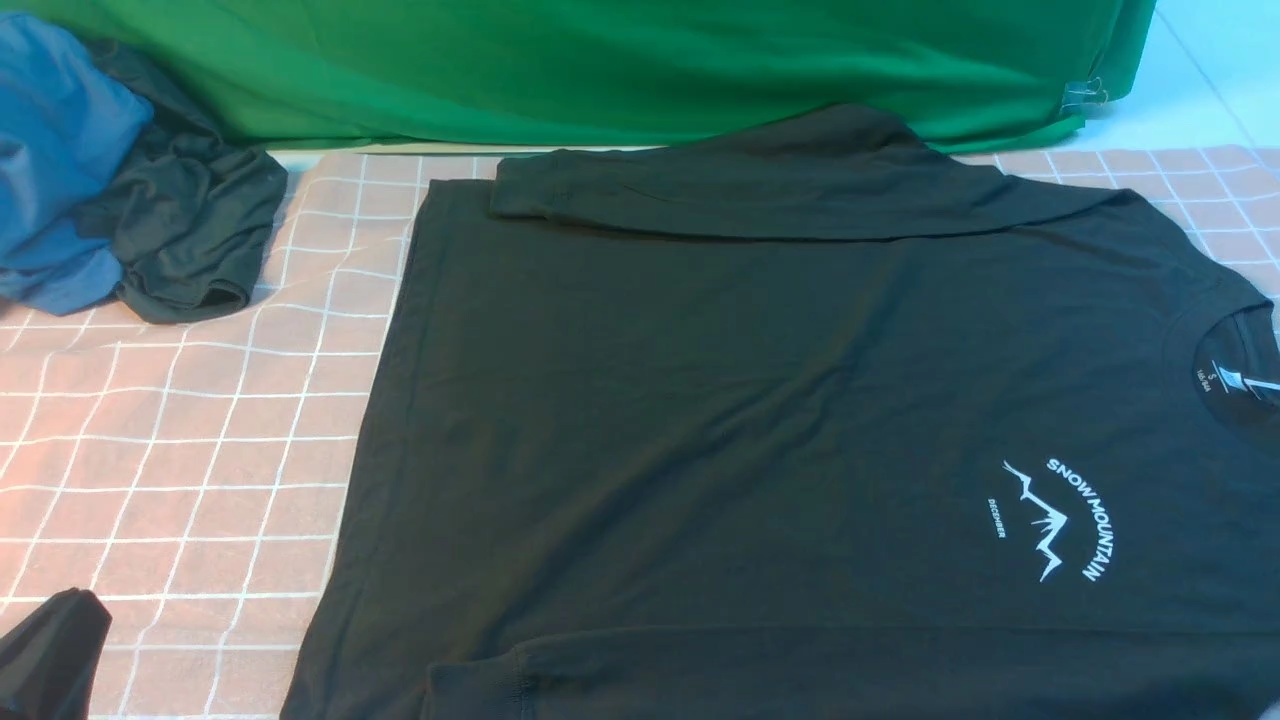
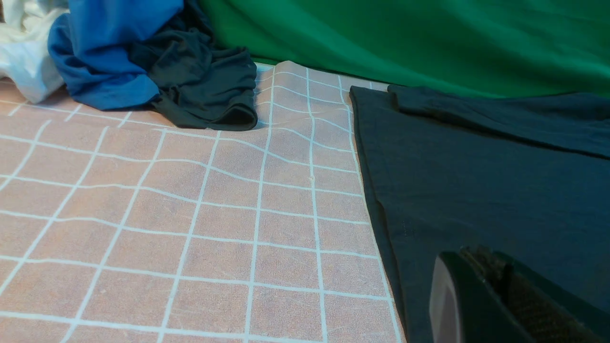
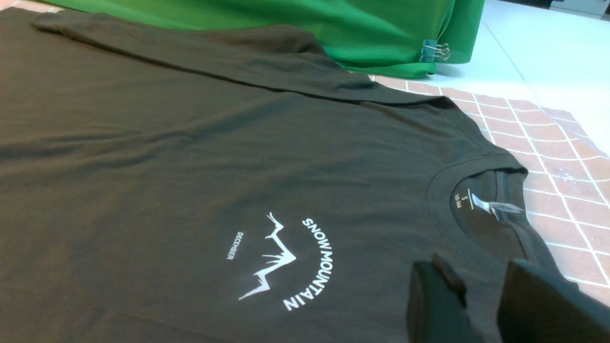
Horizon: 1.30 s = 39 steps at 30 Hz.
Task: Fold a long-sleeved shirt over a pink coffee tablecloth.
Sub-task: 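Grasp the left edge of the dark T-shirt lying flat on the table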
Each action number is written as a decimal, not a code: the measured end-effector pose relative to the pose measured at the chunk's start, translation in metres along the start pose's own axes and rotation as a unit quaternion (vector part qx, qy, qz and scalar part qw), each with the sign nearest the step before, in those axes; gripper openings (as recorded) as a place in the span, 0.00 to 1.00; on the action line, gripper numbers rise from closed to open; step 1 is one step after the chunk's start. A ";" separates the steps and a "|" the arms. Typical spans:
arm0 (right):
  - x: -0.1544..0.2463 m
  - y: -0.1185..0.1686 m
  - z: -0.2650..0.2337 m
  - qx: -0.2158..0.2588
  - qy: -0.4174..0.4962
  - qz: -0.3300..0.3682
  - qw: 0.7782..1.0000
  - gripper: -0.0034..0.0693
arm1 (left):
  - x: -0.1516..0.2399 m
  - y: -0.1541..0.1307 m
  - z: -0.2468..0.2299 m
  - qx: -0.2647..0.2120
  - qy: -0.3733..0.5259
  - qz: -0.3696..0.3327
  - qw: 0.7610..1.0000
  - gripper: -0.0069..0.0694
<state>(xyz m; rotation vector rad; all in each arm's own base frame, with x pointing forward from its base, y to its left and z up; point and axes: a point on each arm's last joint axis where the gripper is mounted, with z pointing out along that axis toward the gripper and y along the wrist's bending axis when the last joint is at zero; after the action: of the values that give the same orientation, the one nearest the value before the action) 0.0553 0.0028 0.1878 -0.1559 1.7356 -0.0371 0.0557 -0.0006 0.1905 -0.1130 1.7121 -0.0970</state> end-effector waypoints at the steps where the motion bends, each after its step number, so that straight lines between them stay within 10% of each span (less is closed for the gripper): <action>1: 0.000 0.000 0.000 0.000 0.000 0.000 1.000 0.39 | 0.000 0.000 0.000 0.000 0.000 0.000 1.000 0.11; 31: 0.000 0.000 0.000 0.000 0.000 0.000 1.000 0.39 | -0.004 0.003 0.000 -0.016 -0.020 0.086 0.996 0.11; 39: -0.001 0.000 0.000 -0.002 -0.006 0.011 1.000 0.39 | -0.037 0.003 -0.008 0.034 -0.207 -0.225 0.952 0.11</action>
<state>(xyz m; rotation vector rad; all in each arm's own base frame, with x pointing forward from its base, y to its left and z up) 0.0554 0.0033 0.1887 -0.1399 1.7262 -0.0162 0.0530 0.0068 0.2278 -0.4416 1.2365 -0.4400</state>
